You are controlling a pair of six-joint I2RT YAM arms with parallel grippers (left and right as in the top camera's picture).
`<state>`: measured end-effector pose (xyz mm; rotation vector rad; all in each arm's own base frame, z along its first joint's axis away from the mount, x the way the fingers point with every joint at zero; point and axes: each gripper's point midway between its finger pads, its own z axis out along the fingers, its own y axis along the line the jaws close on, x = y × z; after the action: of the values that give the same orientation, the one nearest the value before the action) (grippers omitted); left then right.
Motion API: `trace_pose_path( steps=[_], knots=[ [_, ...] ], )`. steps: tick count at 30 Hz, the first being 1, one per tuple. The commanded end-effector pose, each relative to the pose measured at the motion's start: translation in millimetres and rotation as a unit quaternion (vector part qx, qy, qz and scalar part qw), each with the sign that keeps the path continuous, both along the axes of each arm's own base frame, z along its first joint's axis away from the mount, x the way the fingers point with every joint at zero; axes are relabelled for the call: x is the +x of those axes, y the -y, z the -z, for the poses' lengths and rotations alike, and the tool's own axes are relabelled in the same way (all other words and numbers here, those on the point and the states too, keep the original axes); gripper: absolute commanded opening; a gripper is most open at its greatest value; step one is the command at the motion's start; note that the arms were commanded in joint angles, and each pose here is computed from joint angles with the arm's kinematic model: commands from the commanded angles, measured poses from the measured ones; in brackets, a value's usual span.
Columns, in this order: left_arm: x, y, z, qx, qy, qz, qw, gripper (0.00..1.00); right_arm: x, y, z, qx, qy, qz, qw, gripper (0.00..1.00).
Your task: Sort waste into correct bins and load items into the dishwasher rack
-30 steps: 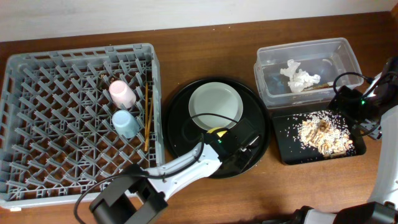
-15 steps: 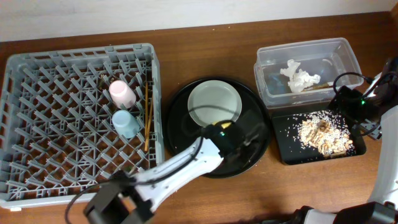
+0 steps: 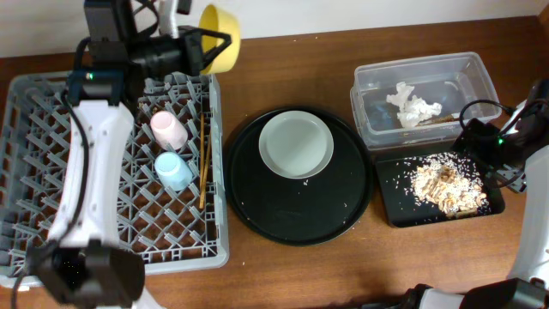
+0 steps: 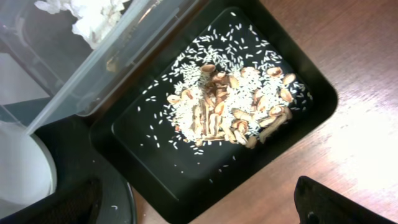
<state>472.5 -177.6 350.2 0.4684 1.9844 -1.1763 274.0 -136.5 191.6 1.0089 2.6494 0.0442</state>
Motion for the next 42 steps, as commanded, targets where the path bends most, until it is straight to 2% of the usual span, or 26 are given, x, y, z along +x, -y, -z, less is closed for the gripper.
trace_pose_path(
  steps=[1,4,10,14,17,19,22,23,24,27,29,30,33,38,40,42],
  knots=[
    [25.4,-24.0,34.5,-0.147,-0.098,0.114,0.978,0.0,-0.8,0.8,-7.0,-0.005,0.009,0.004,1.0,0.99],
    [74.0,-69.9,105.1,-0.184,-0.173,0.064,0.966,0.0,-0.8,0.8,-7.0,-0.005,0.009,0.004,1.0,0.99],
    [86.4,-114.3,186.2,-0.218,-0.272,0.022,0.937,0.0,-0.8,0.8,-7.0,-0.005,0.009,0.004,1.0,0.99],
    [86.1,-145.3,194.3,-0.233,-0.285,0.001,0.93,0.0,-0.8,0.8,-7.0,-0.005,0.009,0.004,1.0,0.99],
    [85.6,-160.3,195.0,-0.239,-0.288,-0.012,0.927,0.07,-0.8,0.8,-7.0,-0.005,0.009,0.004,1.0,0.99],
    [85.8,-170.0,195.0,-0.242,-0.286,-0.02,0.927,0.08,-0.8,0.8,-7.0,-0.005,0.009,0.004,1.0,0.99],
    [84.0,-188.4,193.6,-0.249,-0.282,-0.029,0.926,0.17,-0.8,0.8,-7.0,-0.005,0.009,0.004,1.0,0.99],
    [82.9,-194.1,192.8,-0.252,-0.281,-0.03,0.926,0.23,-0.8,0.8,-7.0,-0.005,0.009,0.004,1.0,0.99],
    [81.9,-199.9,192.1,-0.254,-0.28,-0.033,0.925,0.36,-0.7,0.8,-7.0,-0.005,0.009,0.004,1.0,0.99],
    [80.2,-224.5,191.8,-0.264,-0.281,-0.054,0.921,0.44,-0.8,0.7,-7.0,-0.005,0.009,0.004,1.0,0.99],
    [77.5,-244.4,190.3,-0.273,-0.282,-0.07,0.917,0.57,-0.8,0.8,-7.0,-0.005,0.009,0.004,1.0,0.99],
    [76.0,-251.4,188.1,-0.275,-0.28,-0.073,0.917,0.99,-0.8,0.8,-7.0,-0.005,0.009,0.004,1.0,0.99],
    [69.5,-268.6,173.7,-0.279,-0.269,-0.082,0.918,0.99,-0.8,0.8,-7.0,-0.005,0.009,0.004,1.0,0.99],
    [54.4,-267.6,97.9,-0.256,-0.214,-0.088,0.938,0.99,-0.8,0.8,-7.0,-0.005,0.009,0.004,1.0,0.99],
    [43.4,-246.8,44.2,-0.223,-0.167,-0.101,0.955,0.99,-0.8,0.7,-7.0,-0.005,0.009,0.004,1.0,0.99],
    [33.2,-220.6,15.2,-0.17,-0.133,-0.143,0.966,0.99,-0.8,0.7,-7.0,-0.005,0.009,0.004,1.0,0.99]
  ],
)
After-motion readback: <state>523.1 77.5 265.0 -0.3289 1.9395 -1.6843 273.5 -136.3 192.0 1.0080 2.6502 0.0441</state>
